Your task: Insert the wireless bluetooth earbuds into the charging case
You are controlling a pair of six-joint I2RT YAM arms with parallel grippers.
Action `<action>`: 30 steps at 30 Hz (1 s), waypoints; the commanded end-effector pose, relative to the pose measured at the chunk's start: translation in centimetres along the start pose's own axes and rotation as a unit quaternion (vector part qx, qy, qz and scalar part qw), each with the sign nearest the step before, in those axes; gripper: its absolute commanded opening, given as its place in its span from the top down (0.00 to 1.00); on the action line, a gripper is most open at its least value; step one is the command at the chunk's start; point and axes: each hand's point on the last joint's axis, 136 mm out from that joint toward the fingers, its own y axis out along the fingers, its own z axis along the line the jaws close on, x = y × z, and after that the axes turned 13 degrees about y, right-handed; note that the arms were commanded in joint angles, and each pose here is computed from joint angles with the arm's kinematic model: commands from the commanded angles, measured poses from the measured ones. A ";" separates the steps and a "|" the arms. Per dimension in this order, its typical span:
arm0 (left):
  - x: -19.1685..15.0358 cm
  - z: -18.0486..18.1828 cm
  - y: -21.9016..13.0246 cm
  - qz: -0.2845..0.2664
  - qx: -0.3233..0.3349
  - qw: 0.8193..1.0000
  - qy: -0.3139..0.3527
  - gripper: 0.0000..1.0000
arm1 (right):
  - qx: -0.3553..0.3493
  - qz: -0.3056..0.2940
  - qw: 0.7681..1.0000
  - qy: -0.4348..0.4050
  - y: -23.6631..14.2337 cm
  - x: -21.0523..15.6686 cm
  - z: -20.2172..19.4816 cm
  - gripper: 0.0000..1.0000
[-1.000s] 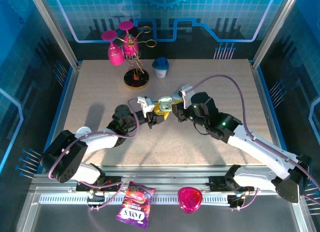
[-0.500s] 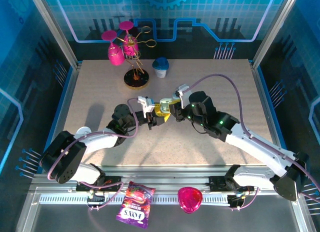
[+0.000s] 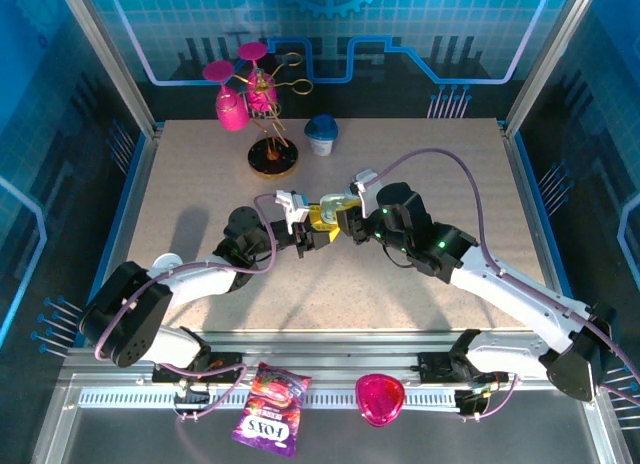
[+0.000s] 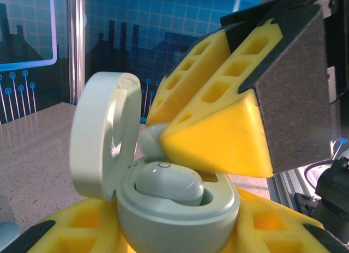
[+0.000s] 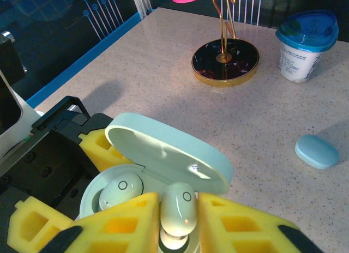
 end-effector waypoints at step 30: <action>2.6 -1.6 -0.8 -0.074 -0.096 0.991 0.051 0.81 | 0.058 0.032 0.980 0.186 -1.9 4.3 -0.6 0.20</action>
